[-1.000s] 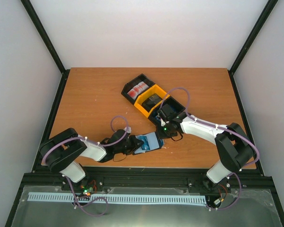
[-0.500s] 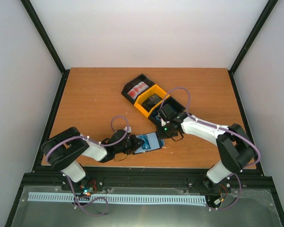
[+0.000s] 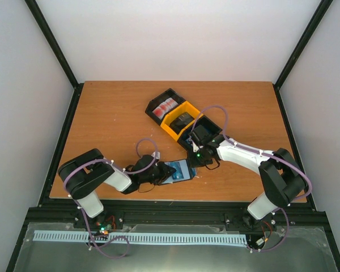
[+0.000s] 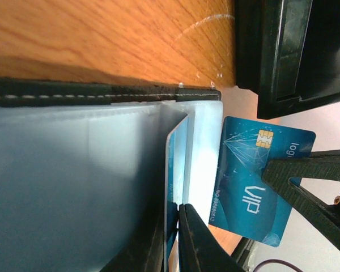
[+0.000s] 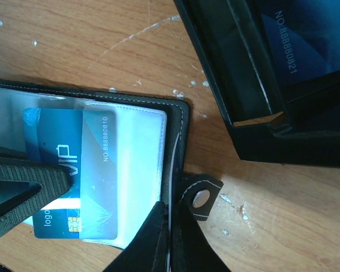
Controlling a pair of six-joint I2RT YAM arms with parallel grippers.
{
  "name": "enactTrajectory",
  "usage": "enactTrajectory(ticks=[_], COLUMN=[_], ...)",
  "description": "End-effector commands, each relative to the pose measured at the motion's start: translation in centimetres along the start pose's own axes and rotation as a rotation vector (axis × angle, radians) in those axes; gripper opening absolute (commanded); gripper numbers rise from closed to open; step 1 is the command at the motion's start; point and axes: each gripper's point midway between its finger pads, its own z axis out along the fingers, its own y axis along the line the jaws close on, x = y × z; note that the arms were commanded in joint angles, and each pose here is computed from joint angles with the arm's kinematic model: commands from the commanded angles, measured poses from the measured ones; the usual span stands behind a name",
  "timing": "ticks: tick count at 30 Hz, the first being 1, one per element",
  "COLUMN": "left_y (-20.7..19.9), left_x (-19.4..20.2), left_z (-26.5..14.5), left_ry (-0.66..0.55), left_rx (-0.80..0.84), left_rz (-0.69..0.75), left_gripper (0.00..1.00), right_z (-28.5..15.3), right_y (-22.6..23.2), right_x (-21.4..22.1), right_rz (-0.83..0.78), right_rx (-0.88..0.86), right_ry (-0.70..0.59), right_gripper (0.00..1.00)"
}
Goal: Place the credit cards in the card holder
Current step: Insert the credit card into the card holder.
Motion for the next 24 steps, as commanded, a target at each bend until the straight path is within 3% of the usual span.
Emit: enactTrajectory(ticks=[1, 9, 16, 24], left_y=[-0.6, -0.1, 1.5, 1.2], left_x=[0.9, 0.8, 1.3, 1.0], left_z=[0.7, 0.7, 0.2, -0.8], left_ry=[0.049, 0.072, 0.098, 0.079], left_rx=[-0.014, -0.246, -0.408, -0.456], left_rz=[0.024, 0.056, 0.013, 0.014], left_gripper=[0.11, 0.29, 0.58, 0.67], right_z=[0.1, 0.3, 0.4, 0.6], right_y=[0.7, 0.6, 0.5, 0.4], right_x=[0.4, 0.6, 0.6, 0.6], right_rz=[-0.006, 0.003, 0.008, 0.011], right_rx=[-0.036, -0.034, -0.028, -0.022], right_ry=[0.012, 0.012, 0.016, 0.018], right_gripper=[0.03, 0.03, 0.03, 0.03])
